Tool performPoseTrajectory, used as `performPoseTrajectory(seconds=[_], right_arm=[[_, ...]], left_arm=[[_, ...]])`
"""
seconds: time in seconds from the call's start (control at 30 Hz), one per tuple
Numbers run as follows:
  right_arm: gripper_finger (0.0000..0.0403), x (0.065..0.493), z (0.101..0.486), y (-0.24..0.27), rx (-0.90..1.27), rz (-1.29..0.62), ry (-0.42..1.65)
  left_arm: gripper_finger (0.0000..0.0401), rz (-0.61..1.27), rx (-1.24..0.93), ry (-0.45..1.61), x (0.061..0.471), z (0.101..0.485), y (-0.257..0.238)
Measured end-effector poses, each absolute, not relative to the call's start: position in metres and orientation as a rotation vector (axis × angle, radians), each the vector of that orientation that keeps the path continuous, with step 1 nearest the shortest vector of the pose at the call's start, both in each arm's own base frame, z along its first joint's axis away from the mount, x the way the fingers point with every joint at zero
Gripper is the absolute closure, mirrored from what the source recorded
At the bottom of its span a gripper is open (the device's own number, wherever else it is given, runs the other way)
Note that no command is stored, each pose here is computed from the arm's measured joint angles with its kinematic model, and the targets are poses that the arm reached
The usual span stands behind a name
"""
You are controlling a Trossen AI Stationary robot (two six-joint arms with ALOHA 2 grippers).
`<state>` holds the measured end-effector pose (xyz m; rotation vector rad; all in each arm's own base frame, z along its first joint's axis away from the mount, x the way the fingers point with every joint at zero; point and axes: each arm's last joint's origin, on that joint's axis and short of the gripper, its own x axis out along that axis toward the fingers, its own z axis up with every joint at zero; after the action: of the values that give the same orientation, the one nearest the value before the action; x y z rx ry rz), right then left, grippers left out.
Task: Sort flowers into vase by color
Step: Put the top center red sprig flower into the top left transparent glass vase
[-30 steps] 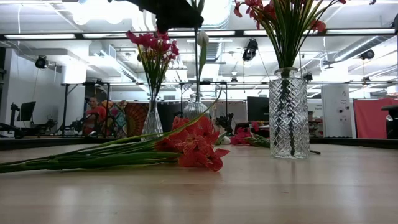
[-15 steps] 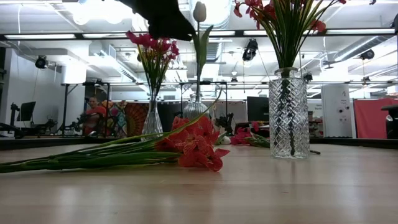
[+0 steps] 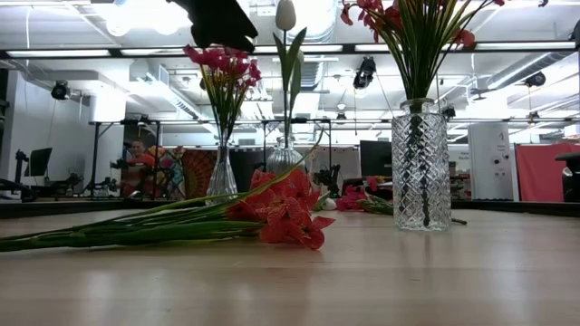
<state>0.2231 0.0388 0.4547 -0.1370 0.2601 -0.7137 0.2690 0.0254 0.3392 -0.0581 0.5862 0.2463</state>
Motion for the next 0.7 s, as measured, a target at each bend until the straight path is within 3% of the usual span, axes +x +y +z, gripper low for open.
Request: performPoseTrajectory(seconds=[0.7], right_arm=[[0.0197, 0.217, 0.459, 0.034, -0.073, -0.737, 0.236]], left_arm=[[0.0209, 0.144, -0.080, 0.792, 0.250, 0.319, -0.050]])
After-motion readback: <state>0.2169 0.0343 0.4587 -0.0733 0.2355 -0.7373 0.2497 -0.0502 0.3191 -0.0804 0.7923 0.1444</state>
